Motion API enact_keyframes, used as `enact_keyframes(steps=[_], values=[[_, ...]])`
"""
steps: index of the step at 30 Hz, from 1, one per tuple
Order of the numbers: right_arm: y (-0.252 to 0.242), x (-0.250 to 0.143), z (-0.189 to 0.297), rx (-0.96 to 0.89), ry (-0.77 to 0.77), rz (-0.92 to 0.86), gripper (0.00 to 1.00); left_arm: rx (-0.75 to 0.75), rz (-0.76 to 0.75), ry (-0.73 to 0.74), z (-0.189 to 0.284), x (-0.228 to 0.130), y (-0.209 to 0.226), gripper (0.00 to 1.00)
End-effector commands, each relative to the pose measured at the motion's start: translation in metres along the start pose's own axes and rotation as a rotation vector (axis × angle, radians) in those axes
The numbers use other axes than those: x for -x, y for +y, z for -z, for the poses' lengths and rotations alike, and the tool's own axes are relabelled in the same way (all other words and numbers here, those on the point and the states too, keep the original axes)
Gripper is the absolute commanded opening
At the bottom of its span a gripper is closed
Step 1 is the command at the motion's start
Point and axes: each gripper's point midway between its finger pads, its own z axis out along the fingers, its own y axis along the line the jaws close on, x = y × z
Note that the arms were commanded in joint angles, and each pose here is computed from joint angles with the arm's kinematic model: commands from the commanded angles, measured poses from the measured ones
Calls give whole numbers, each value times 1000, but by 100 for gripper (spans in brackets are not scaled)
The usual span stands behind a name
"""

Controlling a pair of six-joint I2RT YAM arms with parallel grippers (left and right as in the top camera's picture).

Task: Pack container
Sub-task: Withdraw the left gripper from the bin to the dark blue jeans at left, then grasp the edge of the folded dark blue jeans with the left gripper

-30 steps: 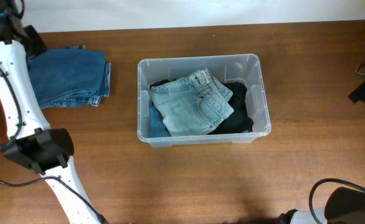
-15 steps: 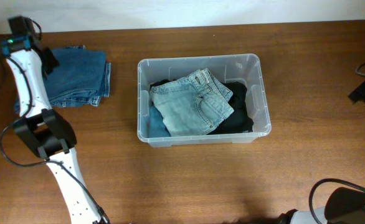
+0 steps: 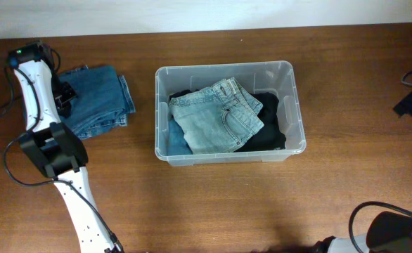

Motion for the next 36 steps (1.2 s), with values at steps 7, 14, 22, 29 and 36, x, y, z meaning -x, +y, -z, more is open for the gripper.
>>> enact_keyframes(steps=[7,14,22,29,36], values=[[-3,1,2,-1,-9,-19,99,-159,6,4,17,2,-12,0],[-3,1,2,-1,-9,-19,99,-317,-28,-174,107,11,10,1],[-3,1,2,-1,-9,-19,99,-381,55,-195,140,1,88,1],[-3,1,2,-1,-9,-19,99,-480,97,24,77,-23,119,1],[-3,1,2,-1,-9,-19,99,-581,126,-13,60,-14,149,5]])
